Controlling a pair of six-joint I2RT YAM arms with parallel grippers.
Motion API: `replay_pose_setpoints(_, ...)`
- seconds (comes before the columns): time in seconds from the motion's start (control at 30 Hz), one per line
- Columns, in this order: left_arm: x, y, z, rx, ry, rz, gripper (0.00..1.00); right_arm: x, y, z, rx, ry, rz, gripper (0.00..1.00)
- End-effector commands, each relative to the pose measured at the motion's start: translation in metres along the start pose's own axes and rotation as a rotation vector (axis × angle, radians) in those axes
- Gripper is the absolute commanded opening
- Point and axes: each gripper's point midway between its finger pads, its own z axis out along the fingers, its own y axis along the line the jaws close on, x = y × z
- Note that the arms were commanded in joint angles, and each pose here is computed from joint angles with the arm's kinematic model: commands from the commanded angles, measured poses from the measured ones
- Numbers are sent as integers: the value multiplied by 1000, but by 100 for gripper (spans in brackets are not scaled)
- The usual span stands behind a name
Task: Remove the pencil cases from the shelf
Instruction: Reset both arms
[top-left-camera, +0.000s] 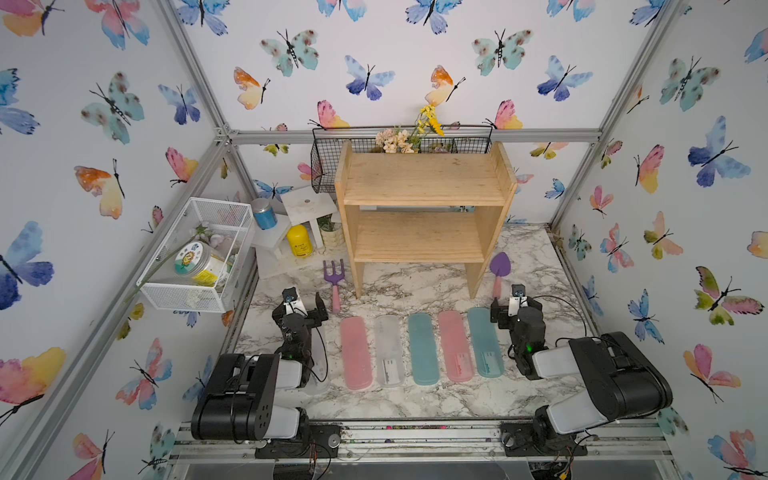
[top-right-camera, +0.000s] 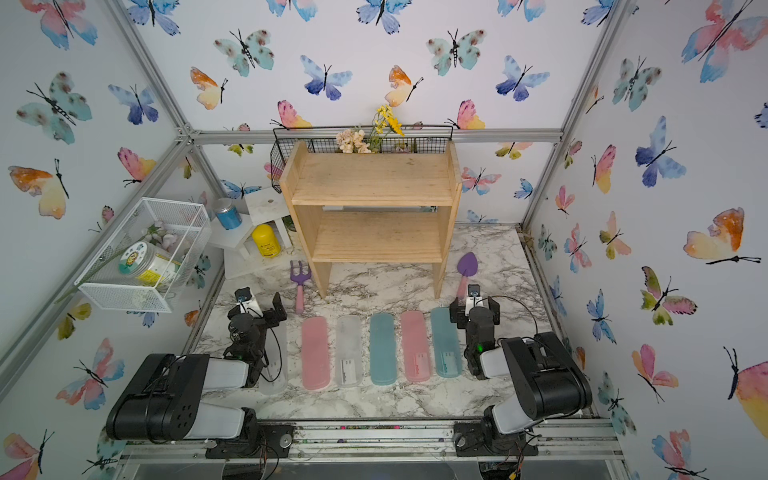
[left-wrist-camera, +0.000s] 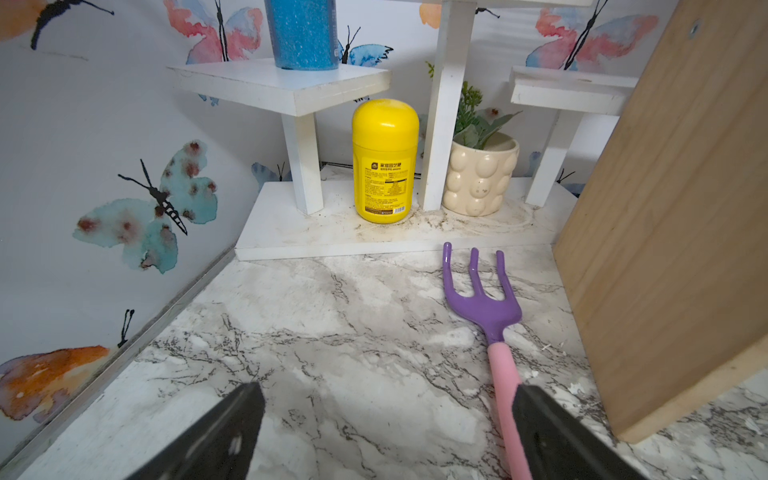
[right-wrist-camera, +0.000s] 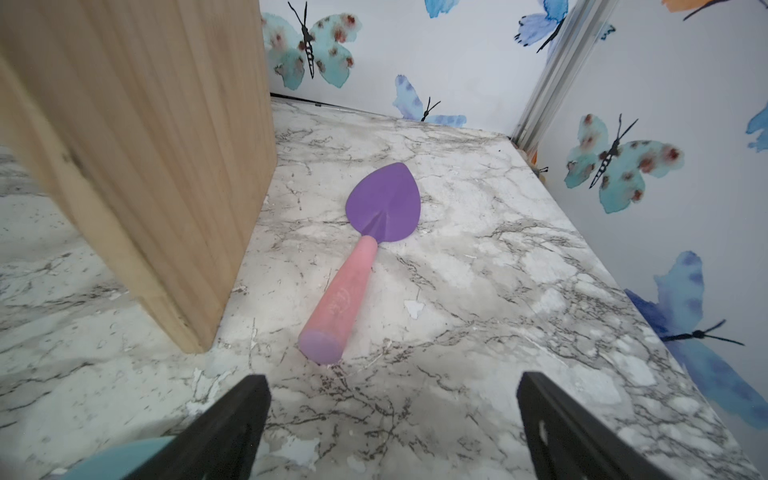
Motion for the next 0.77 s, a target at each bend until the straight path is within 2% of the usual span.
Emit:
replay_pose_setpoints(0.0,-4,-4,2,21,-5,13,99,-31,-4,2,8,-108,43,99)
replay_pose_setpoints(0.73,-4,-6,3,14,-2,28,99,-28,-9,7,10,-88,65,99)
